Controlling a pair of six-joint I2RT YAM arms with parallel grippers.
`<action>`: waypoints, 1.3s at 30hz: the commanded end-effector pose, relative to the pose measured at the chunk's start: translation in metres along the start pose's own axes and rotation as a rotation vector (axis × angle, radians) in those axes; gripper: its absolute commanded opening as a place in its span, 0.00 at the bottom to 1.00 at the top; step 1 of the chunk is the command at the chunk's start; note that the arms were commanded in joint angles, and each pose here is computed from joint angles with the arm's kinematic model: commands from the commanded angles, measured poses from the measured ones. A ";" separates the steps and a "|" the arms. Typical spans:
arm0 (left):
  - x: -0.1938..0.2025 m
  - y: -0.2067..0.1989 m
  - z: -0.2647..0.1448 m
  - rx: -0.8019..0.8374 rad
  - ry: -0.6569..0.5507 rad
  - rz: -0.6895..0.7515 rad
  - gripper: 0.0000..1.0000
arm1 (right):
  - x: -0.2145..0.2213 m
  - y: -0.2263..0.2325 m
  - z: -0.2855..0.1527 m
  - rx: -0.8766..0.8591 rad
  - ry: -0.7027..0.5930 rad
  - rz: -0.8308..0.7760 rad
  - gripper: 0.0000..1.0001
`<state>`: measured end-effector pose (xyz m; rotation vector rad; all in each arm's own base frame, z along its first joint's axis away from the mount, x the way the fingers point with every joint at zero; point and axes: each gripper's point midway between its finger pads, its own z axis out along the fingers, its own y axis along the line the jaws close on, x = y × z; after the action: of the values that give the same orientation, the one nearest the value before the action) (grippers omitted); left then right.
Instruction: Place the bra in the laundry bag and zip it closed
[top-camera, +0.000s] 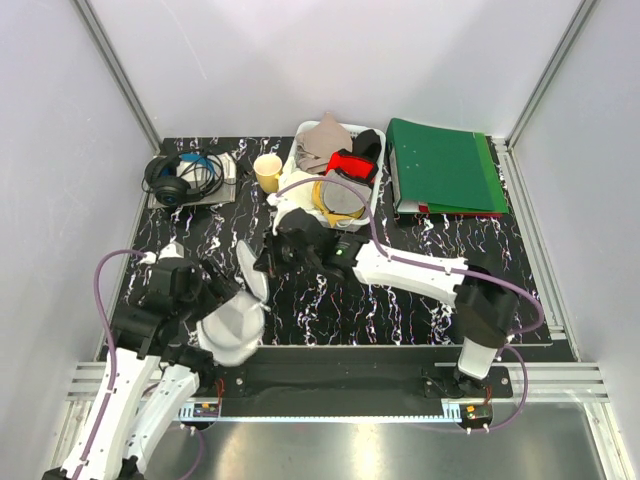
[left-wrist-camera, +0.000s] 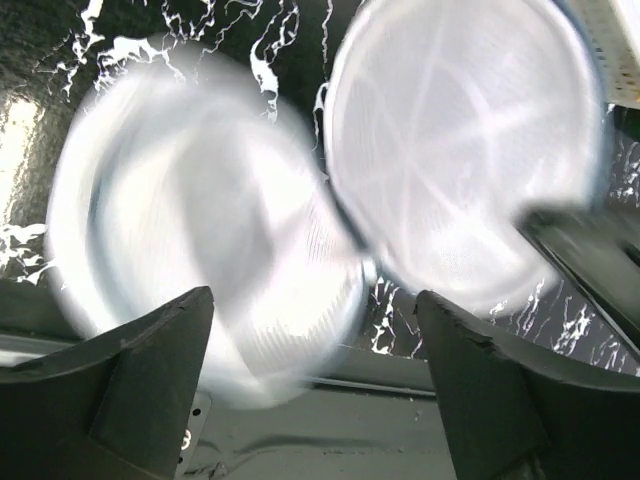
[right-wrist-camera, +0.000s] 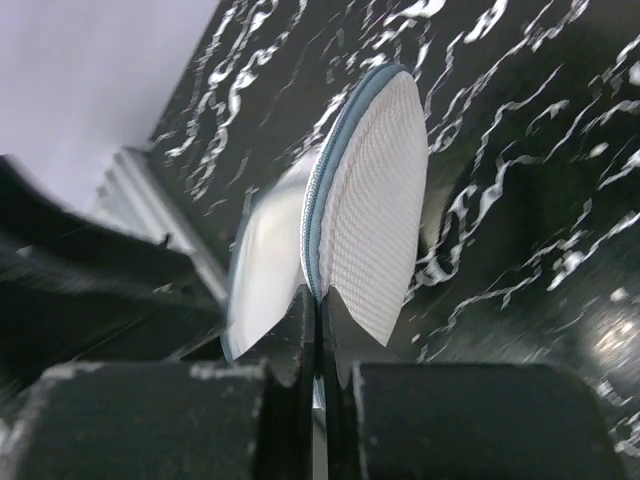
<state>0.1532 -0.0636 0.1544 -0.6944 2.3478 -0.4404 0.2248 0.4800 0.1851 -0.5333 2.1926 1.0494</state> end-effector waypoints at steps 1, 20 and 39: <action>-0.001 0.002 0.014 -0.002 -0.030 -0.047 0.79 | 0.003 0.022 -0.025 -0.075 0.008 0.118 0.00; 0.024 0.012 0.035 -0.070 0.085 -0.149 0.89 | -0.042 -0.027 -0.049 -0.016 -0.268 0.072 0.00; 0.051 0.043 0.074 -0.275 0.211 -0.214 0.65 | -0.062 -0.033 -0.056 -0.038 -0.357 0.073 0.00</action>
<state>0.1411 -0.0679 0.0592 -1.0633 2.6144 -0.2717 0.2616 0.4159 0.2038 -0.2916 1.9953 1.0521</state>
